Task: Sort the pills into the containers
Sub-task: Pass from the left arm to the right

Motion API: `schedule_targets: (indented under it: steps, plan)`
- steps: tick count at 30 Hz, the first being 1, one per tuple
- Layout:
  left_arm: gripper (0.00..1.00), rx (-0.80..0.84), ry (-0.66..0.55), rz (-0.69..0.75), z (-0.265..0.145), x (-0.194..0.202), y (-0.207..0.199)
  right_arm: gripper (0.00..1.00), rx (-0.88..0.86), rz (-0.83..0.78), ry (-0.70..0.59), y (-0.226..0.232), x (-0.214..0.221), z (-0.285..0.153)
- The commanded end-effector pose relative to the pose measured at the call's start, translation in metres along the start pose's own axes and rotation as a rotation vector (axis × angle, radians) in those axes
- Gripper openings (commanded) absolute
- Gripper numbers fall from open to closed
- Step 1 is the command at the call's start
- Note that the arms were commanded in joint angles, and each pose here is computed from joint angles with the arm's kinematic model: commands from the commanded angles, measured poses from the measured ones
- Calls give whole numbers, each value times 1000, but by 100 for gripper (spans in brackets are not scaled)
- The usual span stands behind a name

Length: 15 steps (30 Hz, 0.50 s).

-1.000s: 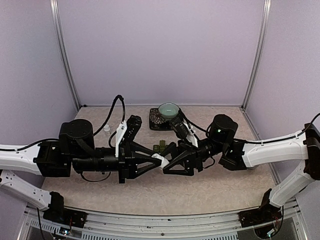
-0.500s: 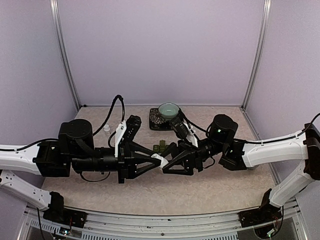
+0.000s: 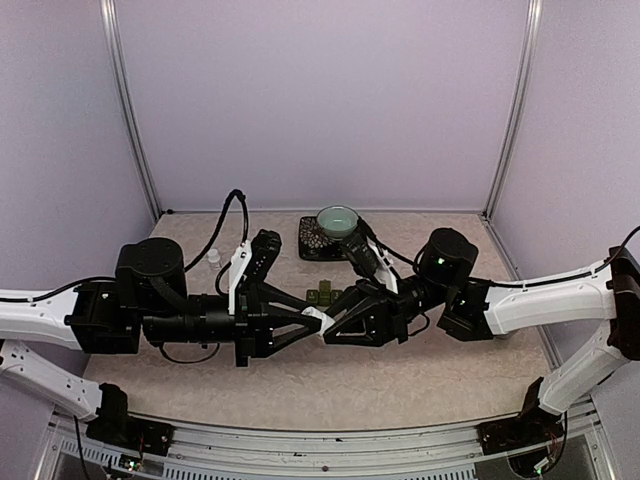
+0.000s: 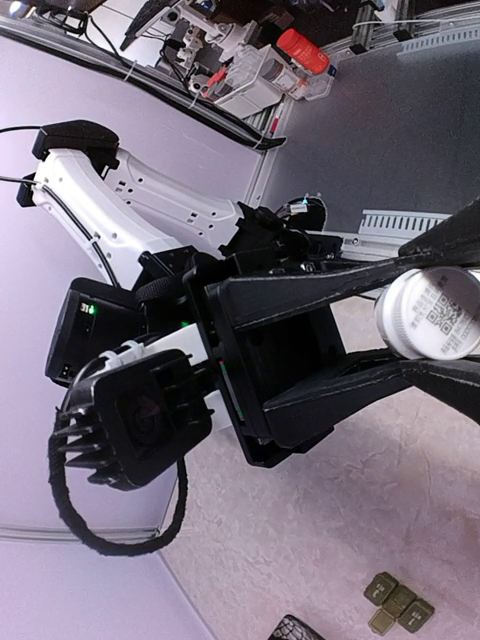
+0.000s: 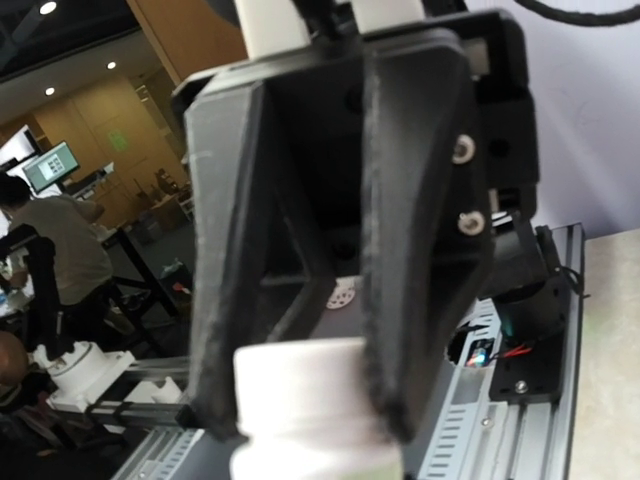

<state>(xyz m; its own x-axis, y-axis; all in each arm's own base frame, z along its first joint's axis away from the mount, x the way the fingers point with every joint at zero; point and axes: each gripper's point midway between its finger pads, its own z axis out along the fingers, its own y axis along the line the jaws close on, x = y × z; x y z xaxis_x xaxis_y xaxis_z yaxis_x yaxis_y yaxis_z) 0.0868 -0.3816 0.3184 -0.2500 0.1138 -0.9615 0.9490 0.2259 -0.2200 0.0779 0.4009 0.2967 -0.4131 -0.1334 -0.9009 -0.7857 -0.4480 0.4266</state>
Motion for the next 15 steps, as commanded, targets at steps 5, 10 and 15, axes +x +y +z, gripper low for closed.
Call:
schedule_targets:
  steps: [5,10,15]
  plan:
    - [19,-55,-38,-40,-6,-12,7,21,38,-51,14,-3,-5,3]
    - [20,-190,-38,-139,-5,-10,30,19,152,-96,20,-18,-6,-1]
    - [31,-261,-66,-275,-4,-9,43,18,263,-134,-9,-31,-13,-7]
